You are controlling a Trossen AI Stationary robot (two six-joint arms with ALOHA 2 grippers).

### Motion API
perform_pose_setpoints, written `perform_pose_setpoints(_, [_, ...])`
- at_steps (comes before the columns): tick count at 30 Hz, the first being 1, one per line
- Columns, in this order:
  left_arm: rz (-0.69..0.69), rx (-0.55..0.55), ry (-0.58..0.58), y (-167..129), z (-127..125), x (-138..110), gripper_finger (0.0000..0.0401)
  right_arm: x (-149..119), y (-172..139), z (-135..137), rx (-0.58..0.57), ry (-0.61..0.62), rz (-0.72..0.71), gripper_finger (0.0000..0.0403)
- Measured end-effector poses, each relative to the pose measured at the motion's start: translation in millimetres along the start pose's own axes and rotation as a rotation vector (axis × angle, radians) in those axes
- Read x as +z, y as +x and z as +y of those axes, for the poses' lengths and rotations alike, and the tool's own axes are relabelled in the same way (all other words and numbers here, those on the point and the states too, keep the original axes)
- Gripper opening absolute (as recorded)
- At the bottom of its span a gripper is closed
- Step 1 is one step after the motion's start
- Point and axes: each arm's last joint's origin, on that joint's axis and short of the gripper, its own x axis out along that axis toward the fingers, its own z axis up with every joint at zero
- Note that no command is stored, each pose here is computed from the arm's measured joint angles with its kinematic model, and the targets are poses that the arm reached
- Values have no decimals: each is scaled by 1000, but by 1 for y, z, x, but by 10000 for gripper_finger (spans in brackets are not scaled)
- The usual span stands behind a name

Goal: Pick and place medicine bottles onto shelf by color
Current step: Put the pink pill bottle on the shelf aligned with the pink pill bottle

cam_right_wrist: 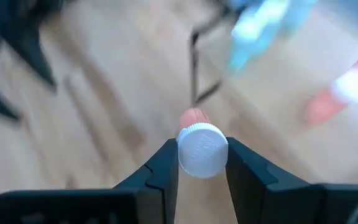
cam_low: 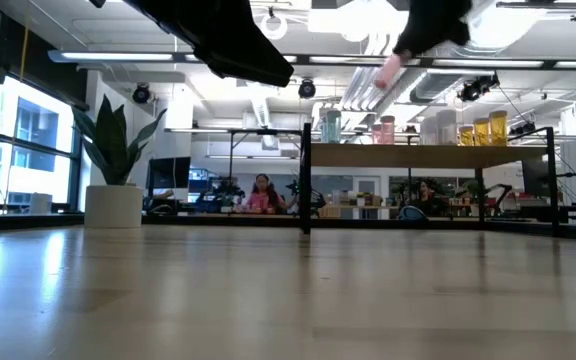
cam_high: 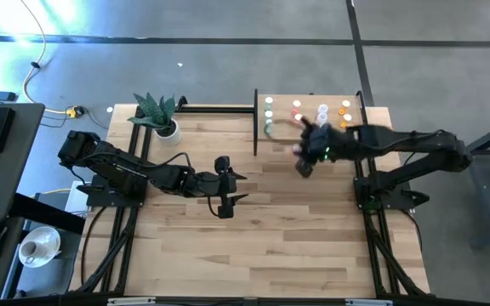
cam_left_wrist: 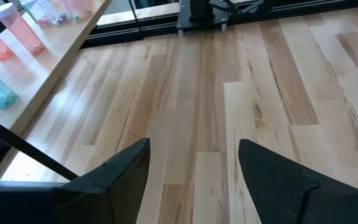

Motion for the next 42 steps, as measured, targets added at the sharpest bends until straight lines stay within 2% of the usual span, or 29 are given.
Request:
perform_pose_setpoints(6, [0,0,0,0,0,0,236,38,-35,-13,-87,9,-176,92])
perform_pose_setpoints(11, [0,0,0,0,0,0,236,57,-43,-28,-165,79,-179,92])
perform_pose_setpoints(14, [-2,0,-1,0,0,0,236,65,-37,-34,-203,90,-110,92])
perform_pose_setpoints(20, [-1,0,0,0,0,0,236,80,-13,-38,-232,95,106,92])
perform_pose_setpoints(24, [0,0,0,0,0,0,236,86,5,-42,-292,80,255,92])
perform_pose_setpoints(28, [0,0,0,0,0,0,236,89,26,-46,-282,67,379,92])
perform_pose_setpoints(36, [0,0,0,0,0,0,236,91,66,-56,-268,45,502,92])
perform_pose_setpoints(42, [1,0,1,0,0,0,236,92,72,-60,-268,66,516,92])
